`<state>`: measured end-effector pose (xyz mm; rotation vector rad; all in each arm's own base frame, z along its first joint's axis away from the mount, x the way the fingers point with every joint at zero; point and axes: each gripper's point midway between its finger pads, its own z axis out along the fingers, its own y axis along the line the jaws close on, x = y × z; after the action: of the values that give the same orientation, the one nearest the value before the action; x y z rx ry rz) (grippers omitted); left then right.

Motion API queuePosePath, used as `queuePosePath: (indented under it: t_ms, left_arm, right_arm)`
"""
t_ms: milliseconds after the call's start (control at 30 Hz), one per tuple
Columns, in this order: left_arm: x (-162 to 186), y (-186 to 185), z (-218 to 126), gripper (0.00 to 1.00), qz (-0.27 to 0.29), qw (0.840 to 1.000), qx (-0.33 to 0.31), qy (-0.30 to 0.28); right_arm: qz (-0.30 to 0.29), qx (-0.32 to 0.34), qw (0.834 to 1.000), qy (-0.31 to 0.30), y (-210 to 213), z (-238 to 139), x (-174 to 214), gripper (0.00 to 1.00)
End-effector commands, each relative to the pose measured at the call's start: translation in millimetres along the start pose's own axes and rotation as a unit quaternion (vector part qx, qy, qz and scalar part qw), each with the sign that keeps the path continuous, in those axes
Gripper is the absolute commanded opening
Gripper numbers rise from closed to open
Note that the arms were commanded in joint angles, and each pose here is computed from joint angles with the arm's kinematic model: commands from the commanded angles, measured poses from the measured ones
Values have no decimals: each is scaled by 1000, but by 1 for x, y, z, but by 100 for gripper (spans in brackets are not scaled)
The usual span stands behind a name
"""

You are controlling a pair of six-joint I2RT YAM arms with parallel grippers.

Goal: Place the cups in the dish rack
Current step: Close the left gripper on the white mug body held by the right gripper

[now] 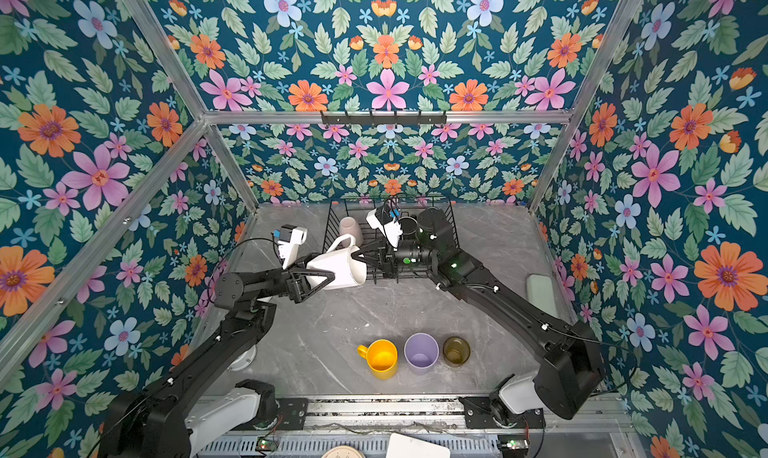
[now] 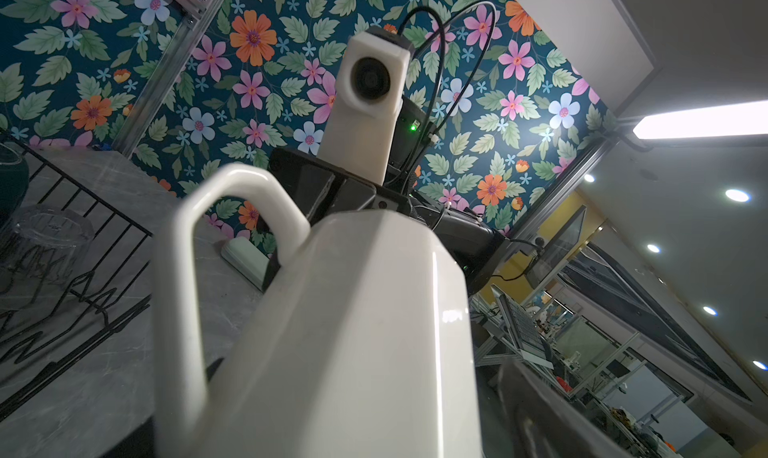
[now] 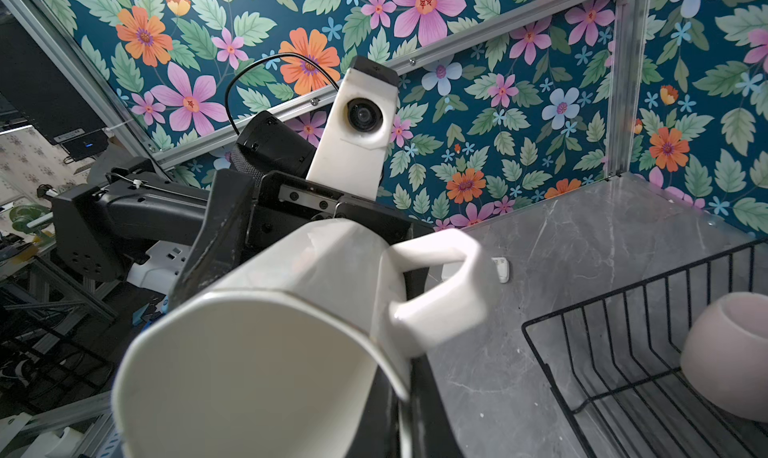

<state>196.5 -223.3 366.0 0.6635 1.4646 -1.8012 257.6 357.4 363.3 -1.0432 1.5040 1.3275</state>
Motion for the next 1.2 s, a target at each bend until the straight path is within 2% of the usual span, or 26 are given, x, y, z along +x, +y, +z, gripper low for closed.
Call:
queuePosePath:
  t_ms: [0, 133, 567, 833, 1167]
  left_arm:
    - [4, -17, 1, 98, 41, 999, 25, 18]
    - [5, -19, 1, 97, 43, 999, 29, 19]
    - [5, -29, 1, 79, 49, 998, 47, 19]
    - [9, -42, 0, 95, 55, 995, 78, 28]
    - [14, -45, 3, 96, 51, 994, 88, 48]
  right_arm:
    - [-26, 24, 999, -28, -8, 3, -15, 0]
    - [-24, 23, 999, -28, -9, 6, -15, 0]
    - [-11, 34, 999, -26, -17, 10, -9, 0]
    - [1, 34, 999, -22, -20, 14, -8, 0]
    - [-18, 25, 999, -33, -18, 17, -18, 0]
